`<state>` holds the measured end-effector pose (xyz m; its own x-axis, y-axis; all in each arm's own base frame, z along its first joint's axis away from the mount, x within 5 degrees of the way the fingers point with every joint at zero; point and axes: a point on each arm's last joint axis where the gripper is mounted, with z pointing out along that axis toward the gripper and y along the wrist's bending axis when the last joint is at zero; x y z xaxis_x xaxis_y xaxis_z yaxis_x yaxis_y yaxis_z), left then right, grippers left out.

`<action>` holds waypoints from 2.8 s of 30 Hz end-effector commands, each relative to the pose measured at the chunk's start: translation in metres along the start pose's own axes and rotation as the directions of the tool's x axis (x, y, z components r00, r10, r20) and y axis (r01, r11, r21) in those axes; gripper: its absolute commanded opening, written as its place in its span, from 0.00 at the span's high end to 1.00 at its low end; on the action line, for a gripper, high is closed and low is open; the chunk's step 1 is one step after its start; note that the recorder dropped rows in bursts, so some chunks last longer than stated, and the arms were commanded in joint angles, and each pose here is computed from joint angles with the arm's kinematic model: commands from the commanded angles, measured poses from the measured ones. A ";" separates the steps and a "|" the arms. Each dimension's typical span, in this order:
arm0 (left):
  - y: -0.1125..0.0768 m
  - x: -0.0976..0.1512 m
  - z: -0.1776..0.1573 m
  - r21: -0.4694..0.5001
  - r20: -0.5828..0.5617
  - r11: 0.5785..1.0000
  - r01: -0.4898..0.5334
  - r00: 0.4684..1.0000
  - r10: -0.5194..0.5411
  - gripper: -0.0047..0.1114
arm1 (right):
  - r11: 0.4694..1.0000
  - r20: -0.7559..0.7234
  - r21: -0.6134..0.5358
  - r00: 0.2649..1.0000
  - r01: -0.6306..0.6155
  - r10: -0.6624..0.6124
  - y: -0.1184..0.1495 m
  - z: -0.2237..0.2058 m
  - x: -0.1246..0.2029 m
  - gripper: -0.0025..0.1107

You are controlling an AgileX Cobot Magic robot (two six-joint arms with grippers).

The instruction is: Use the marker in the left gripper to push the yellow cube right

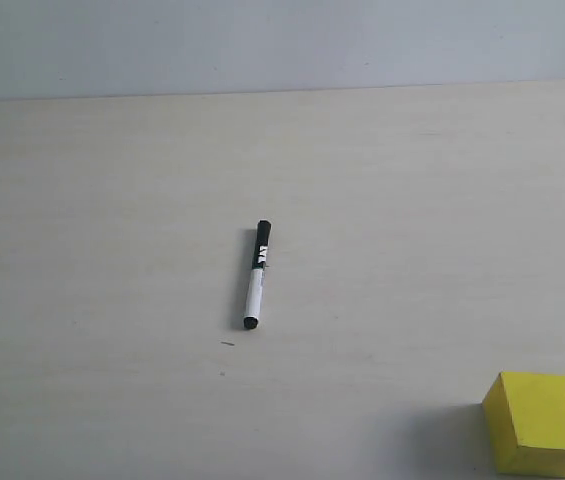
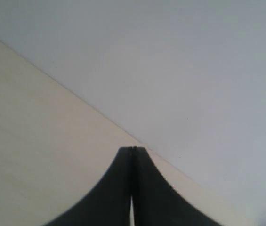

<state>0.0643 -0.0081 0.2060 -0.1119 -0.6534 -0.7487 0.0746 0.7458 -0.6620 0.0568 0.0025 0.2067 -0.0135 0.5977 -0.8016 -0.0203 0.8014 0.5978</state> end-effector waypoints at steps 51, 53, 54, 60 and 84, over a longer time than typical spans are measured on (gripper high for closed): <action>0.006 0.005 -0.008 -0.027 -0.044 0.727 -0.686 0.727 0.685 0.96 | 1.000 0.007 0.002 1.000 0.014 -0.014 -0.001 0.000 0.001 0.98; 0.006 0.005 -0.008 -0.027 -0.044 0.725 -0.688 0.726 0.687 0.96 | 1.000 0.007 0.002 1.000 0.014 -0.014 -0.001 0.000 0.001 0.98; 0.006 0.005 -0.008 -0.027 -0.044 0.724 -0.689 0.724 0.688 0.96 | 1.000 0.007 0.002 1.000 0.014 -0.014 -0.001 0.000 0.001 0.98; 0.006 0.005 -0.008 -0.027 -0.044 0.724 -0.689 0.724 0.688 0.96 | 1.000 0.007 0.002 1.000 0.014 -0.014 -0.001 0.000 0.001 0.98; 0.006 0.005 -0.008 -0.027 -0.044 0.724 -0.689 0.724 0.688 0.96 | 1.000 0.007 0.002 1.000 0.014 -0.014 -0.001 0.000 0.001 0.98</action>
<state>0.0563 -0.0059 0.1989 -0.0762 0.0498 -0.9959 0.1077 0.9933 0.0414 0.0568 0.0025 0.2067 -0.0135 0.5977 -0.8016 -0.0203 0.8014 0.5978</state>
